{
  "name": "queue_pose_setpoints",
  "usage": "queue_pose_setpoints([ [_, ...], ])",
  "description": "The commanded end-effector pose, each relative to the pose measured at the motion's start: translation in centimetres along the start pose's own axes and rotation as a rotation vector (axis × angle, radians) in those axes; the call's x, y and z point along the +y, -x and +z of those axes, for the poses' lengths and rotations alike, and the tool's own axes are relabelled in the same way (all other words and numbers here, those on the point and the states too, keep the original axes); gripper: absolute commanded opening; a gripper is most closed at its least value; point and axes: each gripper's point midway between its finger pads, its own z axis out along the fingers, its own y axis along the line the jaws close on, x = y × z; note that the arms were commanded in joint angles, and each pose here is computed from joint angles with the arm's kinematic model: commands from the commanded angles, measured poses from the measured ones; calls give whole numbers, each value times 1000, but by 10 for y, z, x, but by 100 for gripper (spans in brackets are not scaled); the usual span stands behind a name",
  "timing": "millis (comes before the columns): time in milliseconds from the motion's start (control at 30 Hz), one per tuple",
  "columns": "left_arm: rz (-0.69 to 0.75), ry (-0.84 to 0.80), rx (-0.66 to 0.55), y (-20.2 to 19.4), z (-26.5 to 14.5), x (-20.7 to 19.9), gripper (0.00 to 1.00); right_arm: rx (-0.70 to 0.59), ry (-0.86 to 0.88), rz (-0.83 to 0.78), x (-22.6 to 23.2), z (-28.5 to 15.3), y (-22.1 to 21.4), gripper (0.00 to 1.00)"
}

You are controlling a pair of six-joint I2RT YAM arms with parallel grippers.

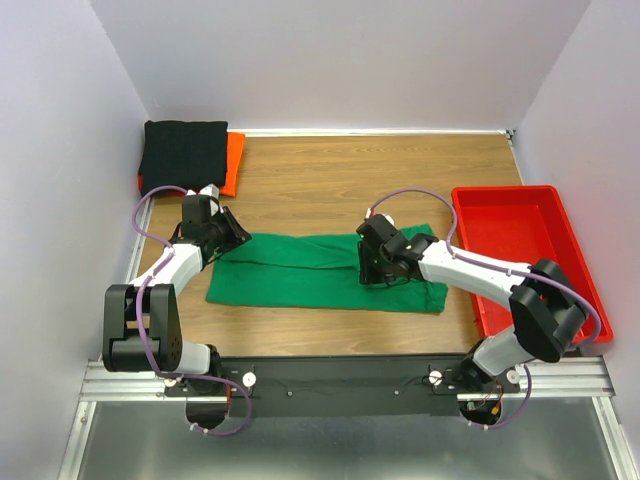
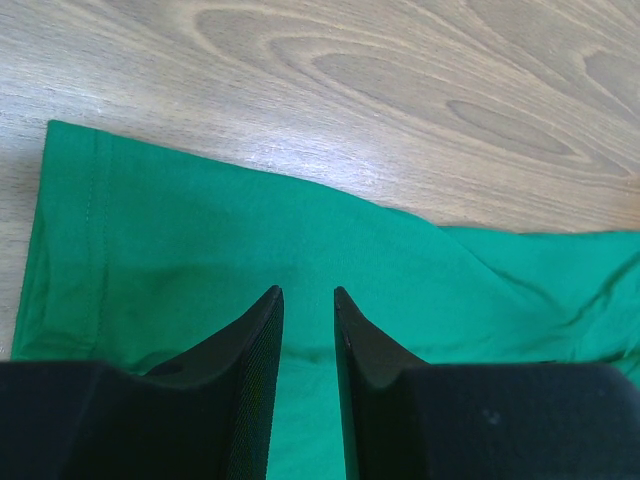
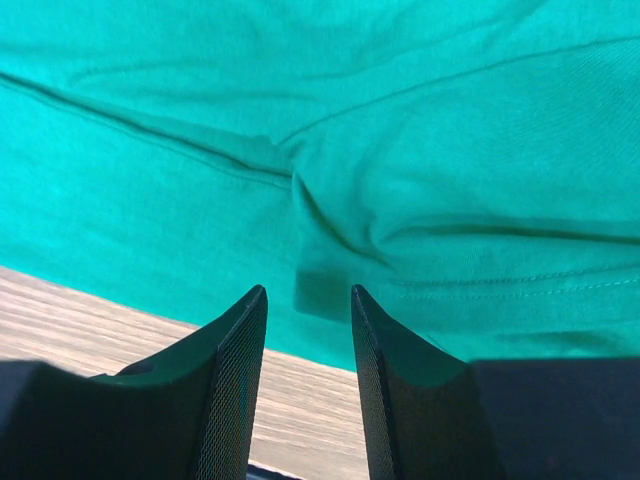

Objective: Fold and stack the t-shirts
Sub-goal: Fold the tshirt

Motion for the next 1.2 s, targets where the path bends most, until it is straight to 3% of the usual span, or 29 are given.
queue_pose_setpoints([
  [0, 19, -24, 3, 1, 2, -4, 34, 30, -52, -66, -5, 4, -10, 46],
  [233, 18, -23, 6, -1, 2, -3, 34, 41, -97, -88, -6, 10, -11, 45],
  [367, 19, -24, 8, -1, 3, -3, 34, 32, -107, -86, -4, 10, -7, 29],
  [700, 18, -24, 13, -3, 4, -3, 34, 47, -76, -70, 9, 14, -3, 5],
  [1167, 18, -32, 22, -5, 5, -3, 34, 63, -1, -14, 32, 20, 2, 1],
])
